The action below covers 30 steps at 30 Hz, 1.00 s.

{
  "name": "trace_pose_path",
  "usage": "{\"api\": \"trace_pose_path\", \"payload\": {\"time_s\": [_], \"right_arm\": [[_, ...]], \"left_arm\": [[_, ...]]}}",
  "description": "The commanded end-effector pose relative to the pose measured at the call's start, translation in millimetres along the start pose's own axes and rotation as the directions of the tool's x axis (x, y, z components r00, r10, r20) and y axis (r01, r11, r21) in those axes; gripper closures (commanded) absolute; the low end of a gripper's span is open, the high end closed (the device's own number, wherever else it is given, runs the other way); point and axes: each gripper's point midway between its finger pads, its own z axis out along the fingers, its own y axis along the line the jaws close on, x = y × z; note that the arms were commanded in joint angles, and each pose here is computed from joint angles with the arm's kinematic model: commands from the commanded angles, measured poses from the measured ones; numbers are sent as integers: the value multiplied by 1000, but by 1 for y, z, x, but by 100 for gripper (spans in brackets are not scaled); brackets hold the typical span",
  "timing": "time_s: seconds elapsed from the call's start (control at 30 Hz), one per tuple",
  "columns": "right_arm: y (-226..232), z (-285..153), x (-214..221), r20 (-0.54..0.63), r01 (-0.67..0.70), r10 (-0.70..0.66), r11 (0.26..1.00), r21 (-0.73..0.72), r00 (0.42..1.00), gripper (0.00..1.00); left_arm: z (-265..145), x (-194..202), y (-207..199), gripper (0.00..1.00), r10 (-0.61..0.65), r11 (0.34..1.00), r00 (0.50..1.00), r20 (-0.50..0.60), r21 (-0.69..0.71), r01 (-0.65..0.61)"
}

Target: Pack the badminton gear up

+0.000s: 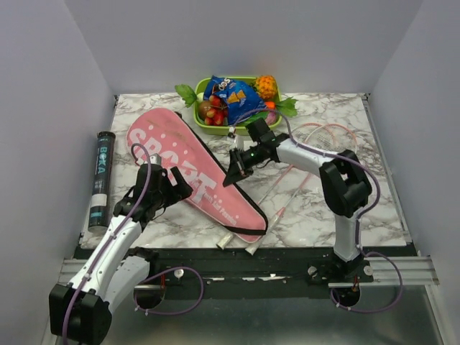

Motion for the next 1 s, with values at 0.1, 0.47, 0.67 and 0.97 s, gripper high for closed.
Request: {"api": "trace_pose_path", "payload": {"time_s": [0.1,0.47,0.67,0.97], "right_arm": [[78,-56,-62,239,272,-303,950,152,923,99],[129,-116,-91,533,224,-349,932,286,771,100],[90,-118,-66,723,-67,-93,980,189,684,99],[43,-73,-70,770,-270,183,963,-14,612,99]], "left_arm": [[-21,-22,-6,1,7,1000,993,120,16,-9],[-28,-27,-6,1,27,999,988,153,21,-30],[-37,-42,-9,1,64,998,981,184,-3,-64],[-45,-54,-14,1,131,991,976,173,-30,-127]]}}
